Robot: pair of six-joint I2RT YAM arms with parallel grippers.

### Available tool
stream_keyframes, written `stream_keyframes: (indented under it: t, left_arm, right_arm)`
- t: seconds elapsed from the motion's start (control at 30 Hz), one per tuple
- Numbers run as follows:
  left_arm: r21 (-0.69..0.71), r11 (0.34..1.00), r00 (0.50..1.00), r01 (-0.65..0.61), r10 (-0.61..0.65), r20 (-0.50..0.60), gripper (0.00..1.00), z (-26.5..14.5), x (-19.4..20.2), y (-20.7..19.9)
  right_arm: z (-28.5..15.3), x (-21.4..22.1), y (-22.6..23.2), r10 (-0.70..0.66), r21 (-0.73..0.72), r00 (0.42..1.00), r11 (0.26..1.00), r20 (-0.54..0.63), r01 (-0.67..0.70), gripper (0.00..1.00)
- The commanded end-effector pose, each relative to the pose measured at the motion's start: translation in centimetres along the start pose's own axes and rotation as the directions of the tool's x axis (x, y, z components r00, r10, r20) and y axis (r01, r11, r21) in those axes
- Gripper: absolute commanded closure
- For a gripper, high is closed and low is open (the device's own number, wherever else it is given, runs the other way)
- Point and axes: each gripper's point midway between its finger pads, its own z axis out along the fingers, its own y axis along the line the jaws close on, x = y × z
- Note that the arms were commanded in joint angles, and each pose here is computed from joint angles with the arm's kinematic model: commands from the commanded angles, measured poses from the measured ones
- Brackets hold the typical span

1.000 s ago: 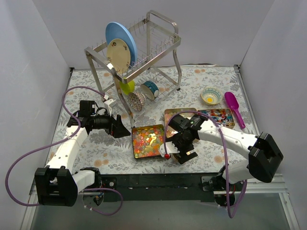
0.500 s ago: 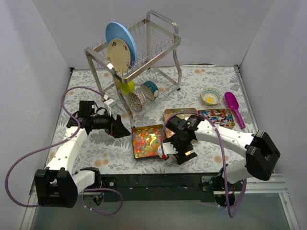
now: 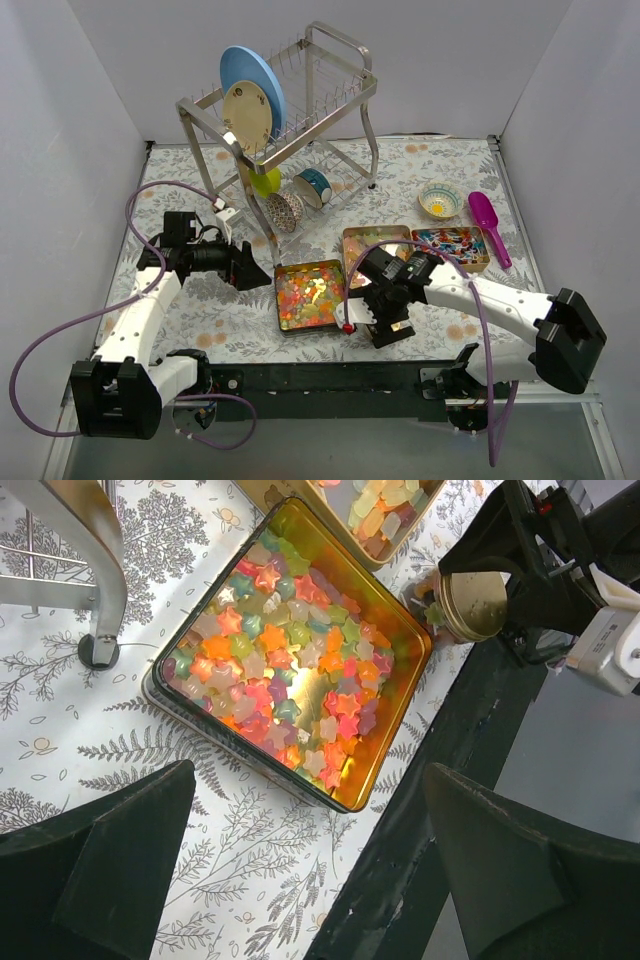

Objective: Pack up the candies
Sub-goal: Close the bottle lid on the packing bottle, then pick up the bottle lid from the packing bottle.

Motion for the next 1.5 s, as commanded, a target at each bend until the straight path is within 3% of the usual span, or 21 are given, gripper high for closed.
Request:
stream_keyframes:
  t: [0.0, 0.63, 0.83, 0.97, 1.03, 1.1, 1.13, 1.17, 1.3, 1.37, 1.4, 1.47]
  left_arm:
    - [0.003, 0.998, 0.998, -0.064, 0.064, 0.026, 0.02, -0.5, -0.5, -0.8]
    - [0.088, 0.990, 0.992, -0.109, 0.104, 0.066, 0.02, -1.1, -1.9, -3.1]
    - [0.225, 0.934, 0.959, -0.279, 0.258, 0.120, 0.02, -0.5, -3.3, -7.5]
    - [0.333, 0.841, 0.905, -0.426, 0.401, 0.145, 0.02, 2.0, -3.0, -11.4]
    - [0.417, 0.786, 0.885, -0.456, 0.451, 0.117, 0.02, 3.9, -1.0, -13.5]
    - [0.373, 0.780, 0.860, -0.503, 0.493, 0.130, 0.02, 5.7, -0.8, -13.3]
    - [0.392, 0.773, 0.860, -0.499, 0.497, 0.116, 0.02, 6.5, 1.5, -13.3]
    - [0.376, 0.724, 0.814, -0.579, 0.540, 0.214, 0.02, 7.0, 0.5, -14.0]
    - [0.288, 0.679, 0.735, -0.675, 0.584, 0.345, 0.02, 9.6, 3.2, -15.4]
    - [0.298, 0.602, 0.668, -0.740, 0.613, 0.422, 0.02, 10.9, 6.1, -17.1]
    - [0.257, 0.598, 0.642, -0.759, 0.624, 0.446, 0.02, 11.5, 6.1, -17.3]
    - [0.282, 0.559, 0.618, -0.780, 0.613, 0.493, 0.02, 13.0, 7.4, -18.9]
  right_arm:
    - [-0.2, 0.7, 0.8, 0.071, 0.047, 0.997, 0.996, -0.002, -0.070, 0.02]
    - [0.1, 4.0, 2.3, 0.263, 0.095, 0.963, 0.962, -0.056, -0.258, 0.02]
    - [-0.6, 4.4, 2.2, 0.319, 0.093, 0.947, 0.944, -0.025, -0.315, 0.02]
    - [-0.7, 4.9, 2.1, 0.345, 0.091, 0.938, 0.935, -0.020, -0.342, 0.02]
    - [-0.8, 5.3, 2.1, 0.360, 0.089, 0.933, 0.930, -0.020, -0.357, 0.02]
    - [-1.2, 5.6, 1.8, 0.378, 0.101, 0.926, 0.922, -0.009, -0.375, 0.02]
    - [-1.2, 5.7, 1.7, 0.388, 0.101, 0.922, 0.917, -0.004, -0.386, 0.02]
    - [-1.5, 5.6, 1.7, 0.399, 0.099, 0.917, 0.912, 0.006, -0.398, 0.02]
    - [-1.7, 5.5, 2.1, 0.438, 0.077, 0.899, 0.896, 0.023, -0.438, 0.02]
    - [-1.6, 5.2, 2.2, 0.451, 0.071, 0.892, 0.889, 0.035, -0.453, 0.02]
    - [-1.6, 5.2, 2.3, 0.469, 0.067, 0.882, 0.880, 0.039, -0.470, 0.02]
    - [-1.5, 4.9, 2.3, 0.489, 0.056, 0.871, 0.869, 0.047, -0.491, 0.02]
